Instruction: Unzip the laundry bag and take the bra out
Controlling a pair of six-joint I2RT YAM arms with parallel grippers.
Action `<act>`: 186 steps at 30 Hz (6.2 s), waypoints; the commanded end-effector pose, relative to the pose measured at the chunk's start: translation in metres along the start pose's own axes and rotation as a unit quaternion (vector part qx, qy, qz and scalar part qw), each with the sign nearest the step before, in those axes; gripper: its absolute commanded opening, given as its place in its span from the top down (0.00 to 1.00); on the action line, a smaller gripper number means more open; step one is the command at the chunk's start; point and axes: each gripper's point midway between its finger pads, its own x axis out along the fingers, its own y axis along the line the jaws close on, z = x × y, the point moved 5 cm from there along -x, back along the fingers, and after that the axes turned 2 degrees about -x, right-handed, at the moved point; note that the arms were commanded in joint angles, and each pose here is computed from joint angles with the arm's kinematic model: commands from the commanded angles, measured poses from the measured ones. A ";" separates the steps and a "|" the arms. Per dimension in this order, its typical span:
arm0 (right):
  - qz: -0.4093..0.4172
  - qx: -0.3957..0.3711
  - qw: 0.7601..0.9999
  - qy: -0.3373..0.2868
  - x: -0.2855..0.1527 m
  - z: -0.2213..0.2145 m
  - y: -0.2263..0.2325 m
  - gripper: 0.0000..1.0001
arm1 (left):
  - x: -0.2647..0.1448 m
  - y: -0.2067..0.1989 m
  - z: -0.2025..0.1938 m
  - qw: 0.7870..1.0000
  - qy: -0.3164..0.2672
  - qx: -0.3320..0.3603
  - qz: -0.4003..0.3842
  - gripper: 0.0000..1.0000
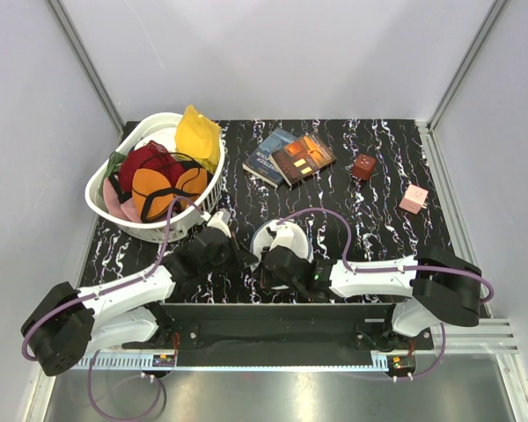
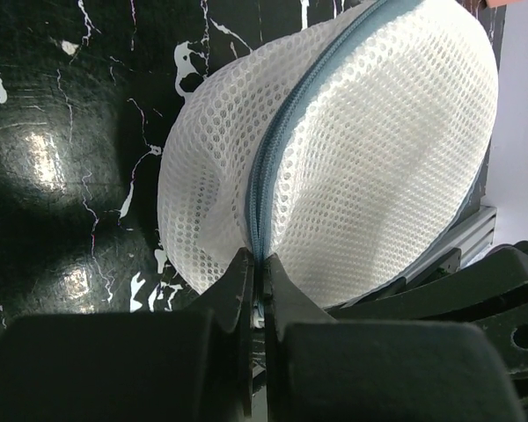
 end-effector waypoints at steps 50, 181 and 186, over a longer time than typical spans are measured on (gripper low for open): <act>-0.039 0.031 0.998 -0.030 -0.036 -0.004 -0.038 1.00 | 0.012 -0.025 0.046 0.996 -0.036 0.084 0.020 0.94; 0.005 0.003 1.000 -0.004 0.001 0.010 0.016 1.00 | 0.006 -0.010 0.009 0.999 -0.016 0.037 0.002 0.77; 0.005 0.003 1.000 -0.003 0.000 0.009 0.015 1.00 | 0.008 -0.012 0.011 0.999 -0.015 0.038 0.003 0.96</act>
